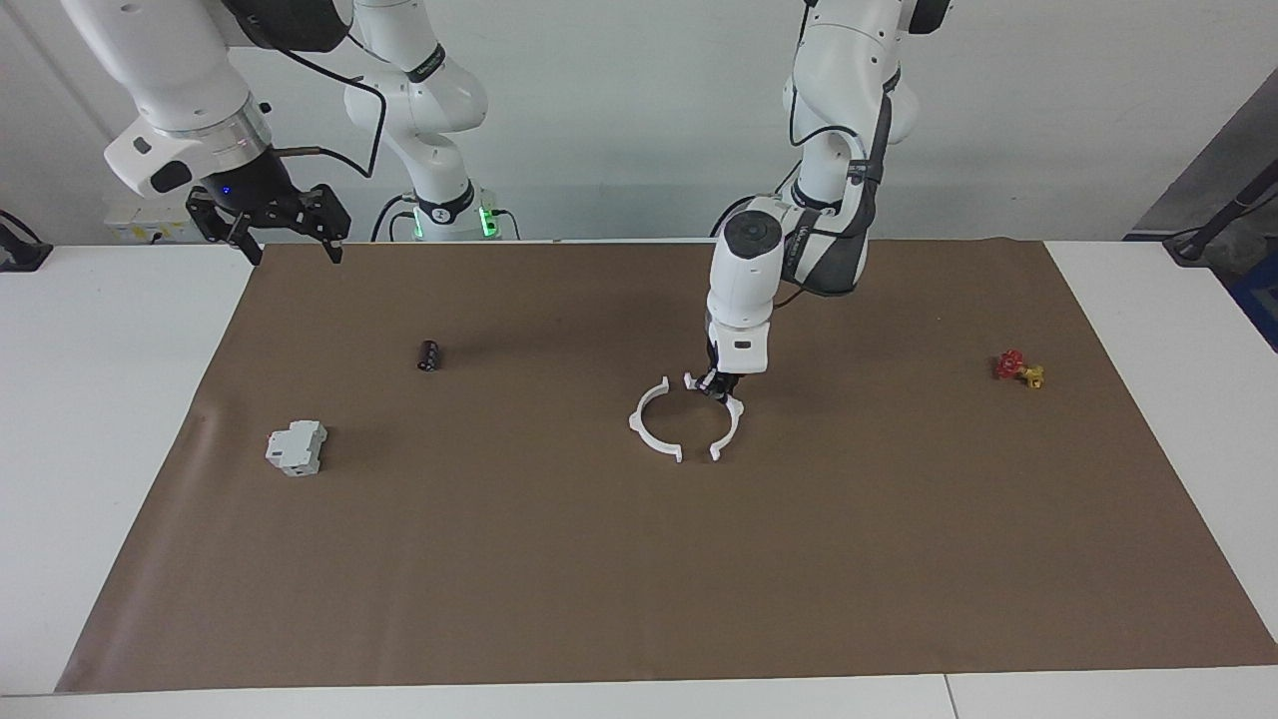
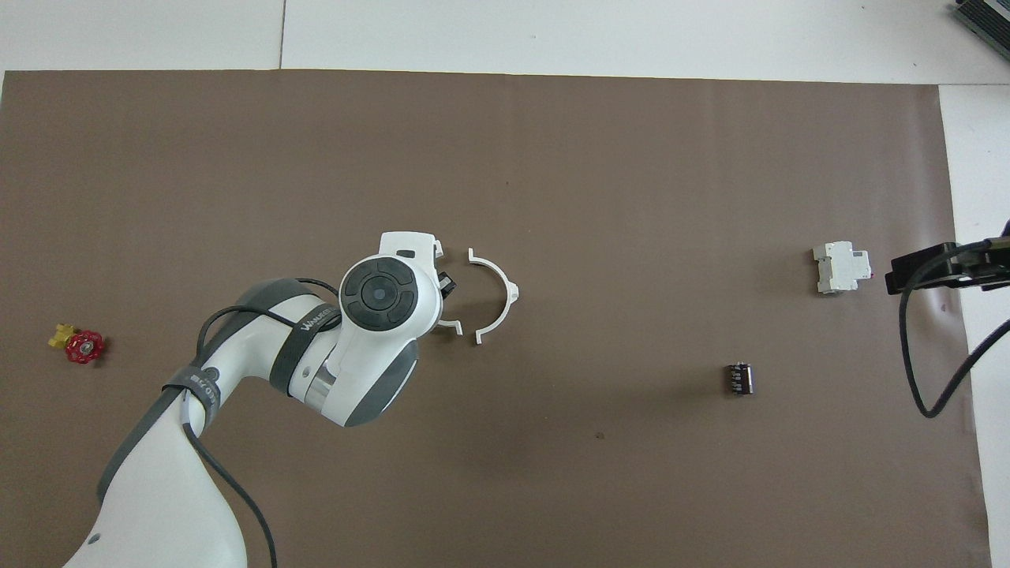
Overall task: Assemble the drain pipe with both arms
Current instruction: 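Carry the clamp half with the left gripper onto the placed half, then press the held clamp half against the other half with the left gripper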
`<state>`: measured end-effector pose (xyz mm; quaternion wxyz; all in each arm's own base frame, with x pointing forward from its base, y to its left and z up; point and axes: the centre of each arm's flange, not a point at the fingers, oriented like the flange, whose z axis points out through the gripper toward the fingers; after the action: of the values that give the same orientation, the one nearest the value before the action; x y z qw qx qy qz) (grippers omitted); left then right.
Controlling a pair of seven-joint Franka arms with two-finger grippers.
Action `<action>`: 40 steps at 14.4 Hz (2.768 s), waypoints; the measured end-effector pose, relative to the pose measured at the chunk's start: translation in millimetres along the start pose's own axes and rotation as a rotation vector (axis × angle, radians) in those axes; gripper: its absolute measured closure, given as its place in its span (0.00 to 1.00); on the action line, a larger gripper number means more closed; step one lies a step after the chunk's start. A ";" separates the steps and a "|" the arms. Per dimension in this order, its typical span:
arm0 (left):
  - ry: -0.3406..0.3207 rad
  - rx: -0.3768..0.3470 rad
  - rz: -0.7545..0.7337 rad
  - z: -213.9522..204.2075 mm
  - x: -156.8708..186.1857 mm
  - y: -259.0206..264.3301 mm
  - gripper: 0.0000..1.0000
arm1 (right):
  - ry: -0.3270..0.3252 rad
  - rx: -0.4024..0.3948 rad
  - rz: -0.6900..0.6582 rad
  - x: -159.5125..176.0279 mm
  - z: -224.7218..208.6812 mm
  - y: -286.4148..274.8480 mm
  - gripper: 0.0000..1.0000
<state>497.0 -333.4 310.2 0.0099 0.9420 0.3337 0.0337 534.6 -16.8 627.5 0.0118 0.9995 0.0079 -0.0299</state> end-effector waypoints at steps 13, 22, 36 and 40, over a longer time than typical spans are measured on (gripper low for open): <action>0.007 -0.011 0.002 0.3 -21.5 10.3 0.93 | 0.000 0.000 0.000 0.0 0.0 0.0 0.00; 0.011 -0.006 0.010 2.4 -22.7 9.6 0.93 | 0.000 0.000 0.000 0.0 0.0 0.0 0.00; 0.008 0.004 0.033 7.0 -34.9 9.7 0.93 | 0.000 0.000 0.000 0.0 0.0 0.0 0.00; 0.008 0.004 0.033 7.0 -34.9 9.7 0.93 | 0.000 0.000 0.000 0.0 0.0 0.0 0.00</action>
<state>476.5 -362.9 301.6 0.0062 0.9473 0.3183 0.0370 534.6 -16.8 627.5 0.0118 0.9995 0.0079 -0.0298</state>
